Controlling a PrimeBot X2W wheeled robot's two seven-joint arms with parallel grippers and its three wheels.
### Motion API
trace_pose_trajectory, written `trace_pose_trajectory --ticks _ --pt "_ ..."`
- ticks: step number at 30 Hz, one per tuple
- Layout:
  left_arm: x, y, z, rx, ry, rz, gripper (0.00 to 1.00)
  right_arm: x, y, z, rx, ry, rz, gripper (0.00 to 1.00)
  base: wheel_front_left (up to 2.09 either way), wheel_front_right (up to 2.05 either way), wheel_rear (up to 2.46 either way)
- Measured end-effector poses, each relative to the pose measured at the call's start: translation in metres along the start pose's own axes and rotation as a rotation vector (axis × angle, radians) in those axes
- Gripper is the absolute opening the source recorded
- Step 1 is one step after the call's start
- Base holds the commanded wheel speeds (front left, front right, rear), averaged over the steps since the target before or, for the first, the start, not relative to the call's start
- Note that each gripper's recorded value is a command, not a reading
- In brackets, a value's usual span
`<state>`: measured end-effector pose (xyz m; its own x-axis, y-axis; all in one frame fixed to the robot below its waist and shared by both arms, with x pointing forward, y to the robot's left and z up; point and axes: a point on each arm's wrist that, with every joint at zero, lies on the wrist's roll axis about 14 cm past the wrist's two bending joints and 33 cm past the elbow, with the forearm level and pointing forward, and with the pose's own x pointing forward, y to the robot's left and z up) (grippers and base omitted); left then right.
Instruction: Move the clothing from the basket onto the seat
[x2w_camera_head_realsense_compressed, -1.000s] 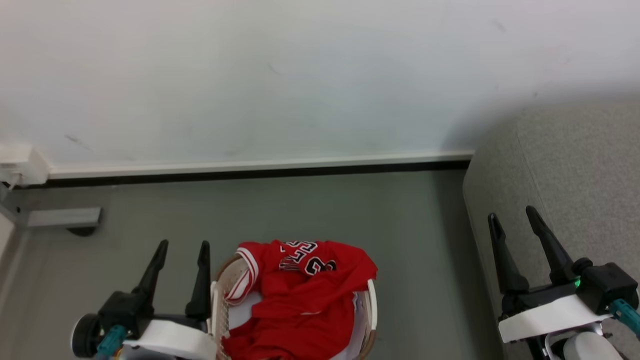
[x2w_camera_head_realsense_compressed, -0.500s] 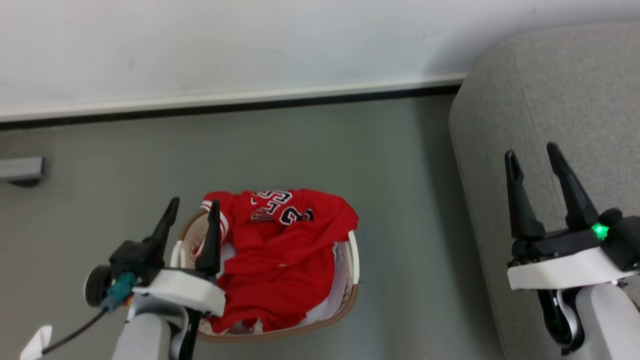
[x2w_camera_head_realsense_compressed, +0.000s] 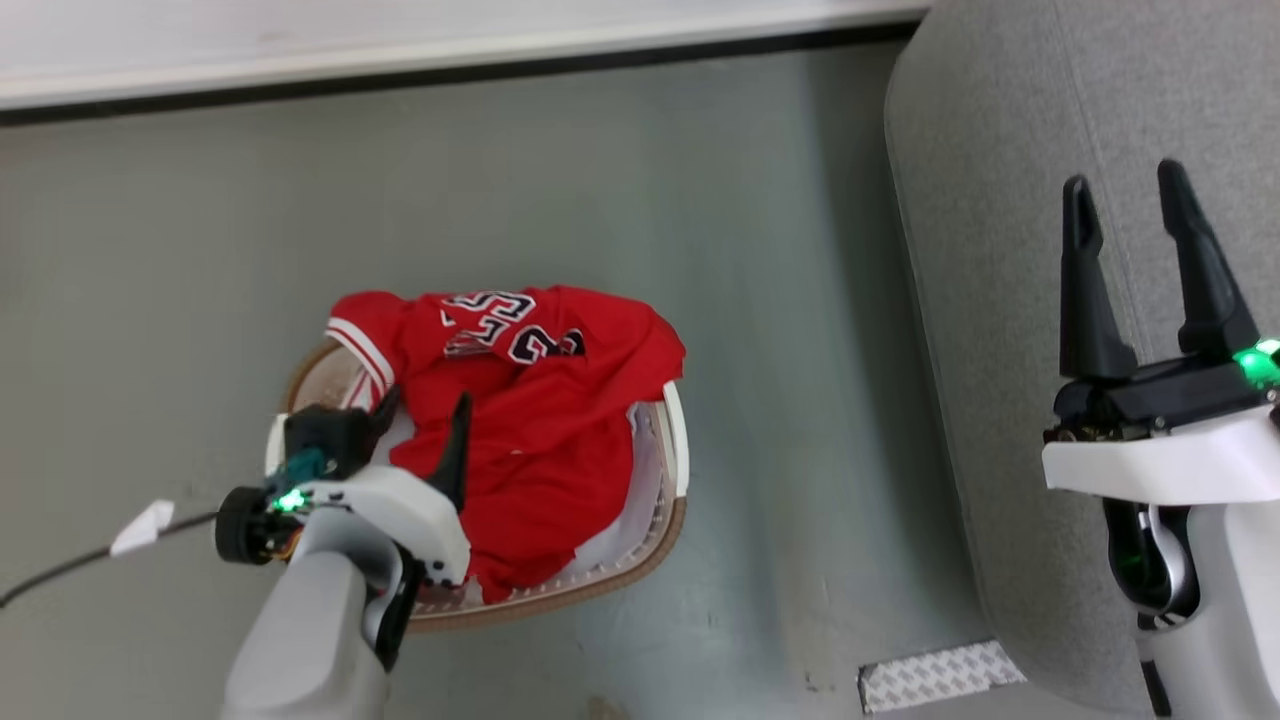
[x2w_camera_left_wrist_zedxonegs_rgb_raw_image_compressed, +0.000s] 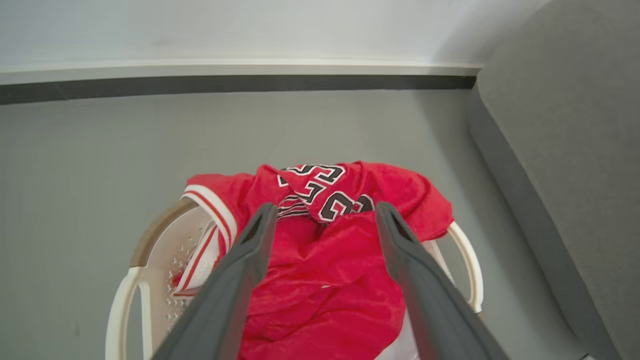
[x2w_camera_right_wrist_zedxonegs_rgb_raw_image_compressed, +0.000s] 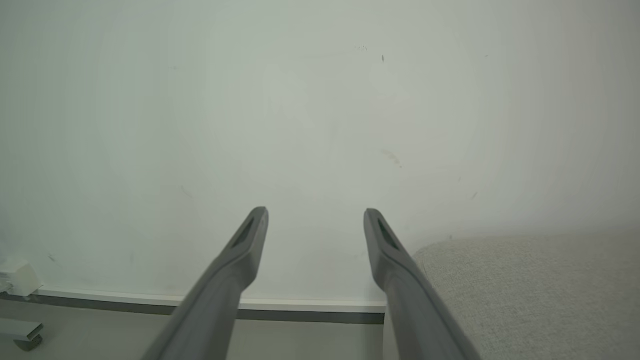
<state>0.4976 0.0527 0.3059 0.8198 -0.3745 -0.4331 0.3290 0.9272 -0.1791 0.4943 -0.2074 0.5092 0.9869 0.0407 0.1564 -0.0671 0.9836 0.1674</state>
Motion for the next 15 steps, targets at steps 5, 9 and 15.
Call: trace_pose_trajectory --ticks 5,9,15 --pt "0.019 -0.007 -0.037 -0.005 0.166 -0.036 1.00 0.008 -0.003 -0.005 0.002 -0.005 -0.005 1.00 0.00 0.00 0.00" --pt "0.025 -0.007 -0.073 0.013 0.322 -0.055 1.00 0.012 -0.008 -0.013 -0.001 0.003 -0.016 1.00 0.00 0.00 0.00" --pt "0.027 -0.004 -0.121 0.043 0.529 -0.075 1.00 0.016 -0.017 -0.021 -0.014 0.012 -0.036 1.00 0.00 0.00 0.00"
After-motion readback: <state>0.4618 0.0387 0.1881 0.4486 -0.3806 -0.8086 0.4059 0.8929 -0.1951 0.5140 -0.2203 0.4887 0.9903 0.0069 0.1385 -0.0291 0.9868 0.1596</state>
